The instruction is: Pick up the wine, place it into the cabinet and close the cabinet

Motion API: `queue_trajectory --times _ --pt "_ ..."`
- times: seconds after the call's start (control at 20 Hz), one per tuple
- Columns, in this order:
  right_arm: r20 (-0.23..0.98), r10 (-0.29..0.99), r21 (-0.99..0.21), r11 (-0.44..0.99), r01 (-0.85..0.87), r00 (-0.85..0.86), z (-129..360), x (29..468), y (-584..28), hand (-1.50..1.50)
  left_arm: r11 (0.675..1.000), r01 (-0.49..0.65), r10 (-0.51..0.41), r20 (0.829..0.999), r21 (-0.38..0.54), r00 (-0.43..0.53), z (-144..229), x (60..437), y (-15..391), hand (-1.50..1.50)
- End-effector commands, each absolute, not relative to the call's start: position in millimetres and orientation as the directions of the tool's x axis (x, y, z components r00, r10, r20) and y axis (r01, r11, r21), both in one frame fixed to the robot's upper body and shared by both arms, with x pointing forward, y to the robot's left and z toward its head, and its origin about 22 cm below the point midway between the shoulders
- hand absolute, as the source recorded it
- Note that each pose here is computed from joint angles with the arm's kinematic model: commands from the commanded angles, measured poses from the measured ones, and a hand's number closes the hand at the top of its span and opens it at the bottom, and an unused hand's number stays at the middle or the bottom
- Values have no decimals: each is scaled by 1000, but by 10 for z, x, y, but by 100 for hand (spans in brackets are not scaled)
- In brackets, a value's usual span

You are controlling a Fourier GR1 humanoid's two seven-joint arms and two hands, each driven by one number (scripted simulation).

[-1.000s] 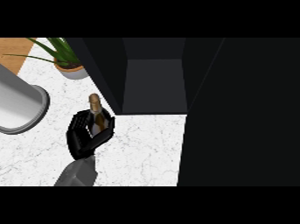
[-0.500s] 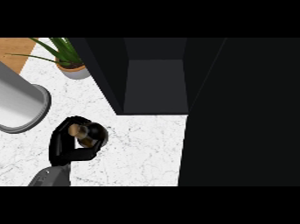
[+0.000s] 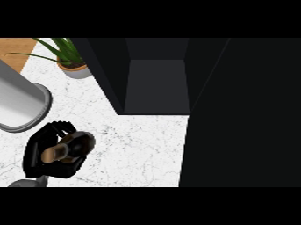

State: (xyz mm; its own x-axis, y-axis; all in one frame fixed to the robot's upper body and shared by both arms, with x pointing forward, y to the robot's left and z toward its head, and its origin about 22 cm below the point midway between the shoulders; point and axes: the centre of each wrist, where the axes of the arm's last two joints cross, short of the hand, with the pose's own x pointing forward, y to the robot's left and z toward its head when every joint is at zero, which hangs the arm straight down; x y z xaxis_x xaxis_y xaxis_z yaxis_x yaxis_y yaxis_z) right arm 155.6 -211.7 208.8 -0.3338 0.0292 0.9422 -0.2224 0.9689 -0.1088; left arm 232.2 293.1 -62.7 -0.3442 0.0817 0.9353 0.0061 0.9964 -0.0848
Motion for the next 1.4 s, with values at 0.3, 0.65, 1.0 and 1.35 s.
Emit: queue_trajectory --times 0.3,0.65,1.0,1.35 --pt "932 -24 -78 961 -265 -361 2148 1255 -2177 -150 977 142 198 919 -158 -342 -25 2143 2760 150" --pt "933 -25 -81 957 -278 -359 2191 1359 -2167 -150 982 148 163 931 -120 -326 598 2442 2153 150" --pt "936 -26 -75 959 -273 -351 2176 1282 -2106 -150 954 253 242 914 -162 -326 962 2429 1577 150" --pt "936 -39 -63 959 -275 -350 2092 1357 -2056 -150 949 265 249 922 -171 -297 1089 2421 1199 150"
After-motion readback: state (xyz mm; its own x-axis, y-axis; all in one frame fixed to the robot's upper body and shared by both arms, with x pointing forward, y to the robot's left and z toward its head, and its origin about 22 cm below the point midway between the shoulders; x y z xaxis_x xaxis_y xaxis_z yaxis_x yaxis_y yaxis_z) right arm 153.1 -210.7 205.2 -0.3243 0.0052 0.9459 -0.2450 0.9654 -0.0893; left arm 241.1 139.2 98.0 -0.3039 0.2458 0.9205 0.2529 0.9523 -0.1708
